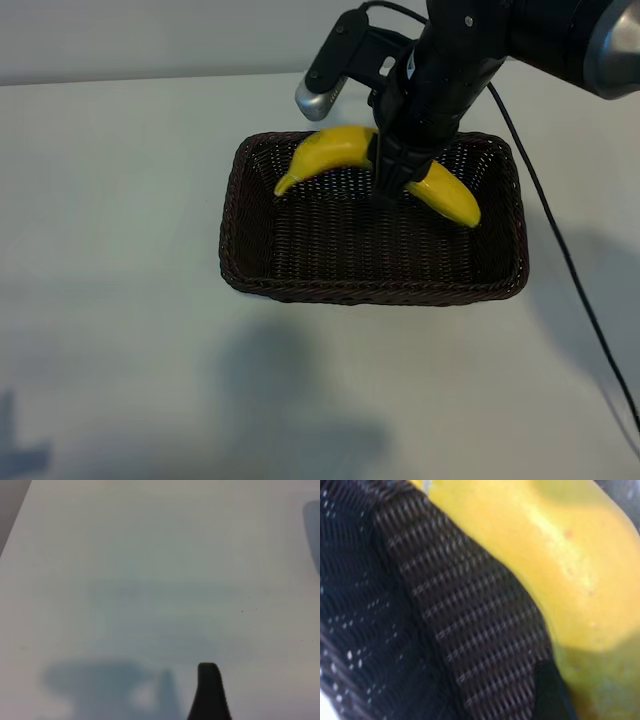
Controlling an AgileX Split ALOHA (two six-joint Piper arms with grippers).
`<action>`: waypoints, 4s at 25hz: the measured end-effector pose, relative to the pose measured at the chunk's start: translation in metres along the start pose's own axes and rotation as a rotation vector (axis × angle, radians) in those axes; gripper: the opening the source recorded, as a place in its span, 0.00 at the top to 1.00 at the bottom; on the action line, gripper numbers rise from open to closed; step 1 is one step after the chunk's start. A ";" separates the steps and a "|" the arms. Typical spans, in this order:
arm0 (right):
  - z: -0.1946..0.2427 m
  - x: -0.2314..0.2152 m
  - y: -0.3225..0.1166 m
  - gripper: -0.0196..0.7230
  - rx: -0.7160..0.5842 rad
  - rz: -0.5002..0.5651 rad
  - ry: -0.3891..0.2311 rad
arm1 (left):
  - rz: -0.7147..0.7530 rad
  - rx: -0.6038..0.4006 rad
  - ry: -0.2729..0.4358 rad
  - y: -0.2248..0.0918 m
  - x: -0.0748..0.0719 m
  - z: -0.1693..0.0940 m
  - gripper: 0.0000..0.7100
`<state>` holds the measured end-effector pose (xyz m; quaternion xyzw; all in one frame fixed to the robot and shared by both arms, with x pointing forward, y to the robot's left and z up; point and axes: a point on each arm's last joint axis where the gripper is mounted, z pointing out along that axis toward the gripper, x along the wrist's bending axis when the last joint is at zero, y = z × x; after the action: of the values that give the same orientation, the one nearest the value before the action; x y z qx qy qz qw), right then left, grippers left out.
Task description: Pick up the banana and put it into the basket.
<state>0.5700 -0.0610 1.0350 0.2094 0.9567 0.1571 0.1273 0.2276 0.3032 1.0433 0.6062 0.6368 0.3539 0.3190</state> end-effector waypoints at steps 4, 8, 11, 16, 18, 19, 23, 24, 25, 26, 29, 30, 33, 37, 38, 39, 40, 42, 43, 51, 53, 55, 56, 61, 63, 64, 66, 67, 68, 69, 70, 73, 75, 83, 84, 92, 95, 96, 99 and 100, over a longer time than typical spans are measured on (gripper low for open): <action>0.006 -0.002 0.004 0.41 -0.035 0.002 -0.018 | 0.000 0.000 0.000 0.000 0.000 0.000 0.21; 0.033 -0.002 0.002 0.41 -0.001 0.004 0.001 | 0.000 0.000 0.000 0.000 0.000 0.000 0.21; 0.058 0.000 -0.002 0.41 0.049 0.006 0.030 | 0.000 0.000 0.000 0.000 0.000 0.000 0.21; 0.075 0.002 -0.007 0.41 0.099 0.007 0.058 | 0.000 0.000 0.000 0.000 0.000 0.000 0.21; 0.076 0.003 -0.008 0.41 0.108 0.007 0.064 | 0.000 0.000 0.000 0.000 0.000 0.000 0.21; 0.075 0.003 -0.008 0.41 0.113 0.007 0.067 | 0.000 0.000 0.000 0.000 0.000 0.000 0.21; 0.075 0.005 -0.010 0.41 0.129 0.011 0.083 | 0.000 0.000 0.000 0.000 0.000 0.000 0.21; 0.075 0.005 -0.010 0.40 0.132 0.016 0.092 | 0.000 0.000 0.000 0.000 0.000 0.000 0.21; 0.075 0.006 -0.010 0.38 0.133 0.020 0.099 | 0.000 0.000 0.000 0.000 0.000 0.000 0.21; 0.075 0.006 -0.010 0.36 0.133 0.022 0.102 | 0.000 0.000 0.000 0.000 0.000 0.000 0.21; 0.075 0.006 -0.010 0.28 0.133 0.022 0.102 | 0.000 0.000 0.000 0.000 0.000 0.000 0.21; 0.075 0.006 -0.010 0.25 0.133 0.022 0.102 | 0.000 0.000 0.000 0.000 0.000 0.000 0.21; 0.075 0.007 -0.011 0.21 0.138 0.031 0.105 | 0.000 0.000 0.000 0.000 0.000 0.000 0.21; 0.070 0.007 -0.011 0.21 0.150 0.069 0.110 | 0.000 0.000 0.000 0.000 0.000 0.000 0.21; 0.067 0.007 -0.011 0.21 0.148 0.083 0.108 | 0.000 0.000 0.000 0.000 0.000 0.000 0.21; 0.065 0.007 -0.010 0.21 0.146 0.100 0.106 | 0.000 0.000 0.000 0.000 0.000 0.000 0.21; 0.063 0.007 -0.010 0.21 0.143 0.118 0.103 | 0.000 0.000 0.000 0.000 0.000 0.000 0.21; 0.057 0.007 -0.009 0.21 0.137 0.152 0.097 | 0.000 0.000 0.000 0.000 0.000 0.000 0.21; 0.053 0.006 -0.008 0.21 0.132 0.168 0.094 | 0.000 0.000 0.000 0.000 0.000 0.000 0.21; 0.024 0.000 0.005 0.21 0.088 0.221 0.077 | 0.000 0.000 0.000 0.000 0.000 0.000 0.21; 0.022 -0.001 0.005 0.21 0.093 0.216 0.069 | 0.000 0.000 0.000 0.000 0.000 0.000 0.21; 0.022 -0.003 0.003 0.21 0.109 0.220 0.055 | 0.000 0.000 0.001 0.000 0.000 0.000 0.21; 0.021 -0.005 0.002 0.21 0.116 0.236 0.045 | 0.000 0.000 0.001 0.000 0.000 0.000 0.21; 0.018 -0.025 -0.009 0.21 0.131 0.402 0.002 | 0.000 0.000 0.001 0.000 0.000 0.000 0.21; 0.017 -0.037 -0.018 0.21 0.145 0.477 -0.008 | 0.000 0.000 0.001 0.000 0.000 0.000 0.21; 0.016 -0.041 -0.022 0.21 0.155 0.513 -0.006 | 0.000 0.000 0.001 0.000 0.000 0.000 0.21; 0.013 -0.053 -0.032 0.21 0.182 0.564 -0.009 | 0.000 0.000 0.001 0.000 0.000 0.000 0.21; 0.010 -0.058 -0.036 0.21 0.192 0.583 -0.011 | 0.000 0.000 0.001 0.000 0.000 0.000 0.21; 0.008 -0.064 -0.040 0.21 0.200 0.606 -0.013 | 0.000 0.000 0.001 0.000 0.000 0.000 0.21; 0.005 -0.070 -0.044 0.21 0.204 0.627 -0.018 | 0.000 0.000 0.001 0.000 0.000 0.000 0.21; 0.003 -0.076 -0.047 0.21 0.198 0.647 -0.025 | 0.000 0.000 0.001 0.000 0.000 0.000 0.21; -0.003 -0.092 -0.057 0.21 0.191 0.698 -0.044 | 0.000 0.000 0.001 0.000 0.000 0.000 0.21; -0.006 -0.102 -0.065 0.21 0.190 0.731 -0.055 | 0.000 0.000 0.001 0.000 0.000 0.000 0.21; -0.020 -0.155 -0.130 0.21 0.203 0.979 -0.128 | 0.000 0.000 0.001 0.000 0.000 0.000 0.21; -0.023 -0.162 -0.140 0.21 0.205 1.019 -0.137 | 0.000 0.000 0.001 0.000 0.000 0.000 0.21; -0.035 -0.182 -0.185 0.21 0.257 1.142 -0.161 | 0.000 0.000 0.001 0.000 0.000 0.000 0.21; -0.035 -0.182 -0.185 0.21 0.257 1.141 -0.161 | 0.000 0.000 0.001 0.000 0.000 0.000 0.21; -0.035 -0.182 -0.185 0.21 0.258 1.141 -0.160 | 0.000 0.000 0.001 0.000 0.000 0.000 0.21; -0.035 -0.182 -0.185 0.21 0.259 1.133 -0.159 | 0.000 0.000 0.000 0.000 0.000 0.000 0.21; -0.035 -0.182 -0.185 0.21 0.260 1.133 -0.158 | -0.001 0.000 -0.003 0.000 0.000 0.000 0.21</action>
<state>0.6527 -0.3096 1.0340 0.7133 0.6945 0.0659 0.0677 0.2276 0.3030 1.0433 0.6063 0.6368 0.3530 0.3200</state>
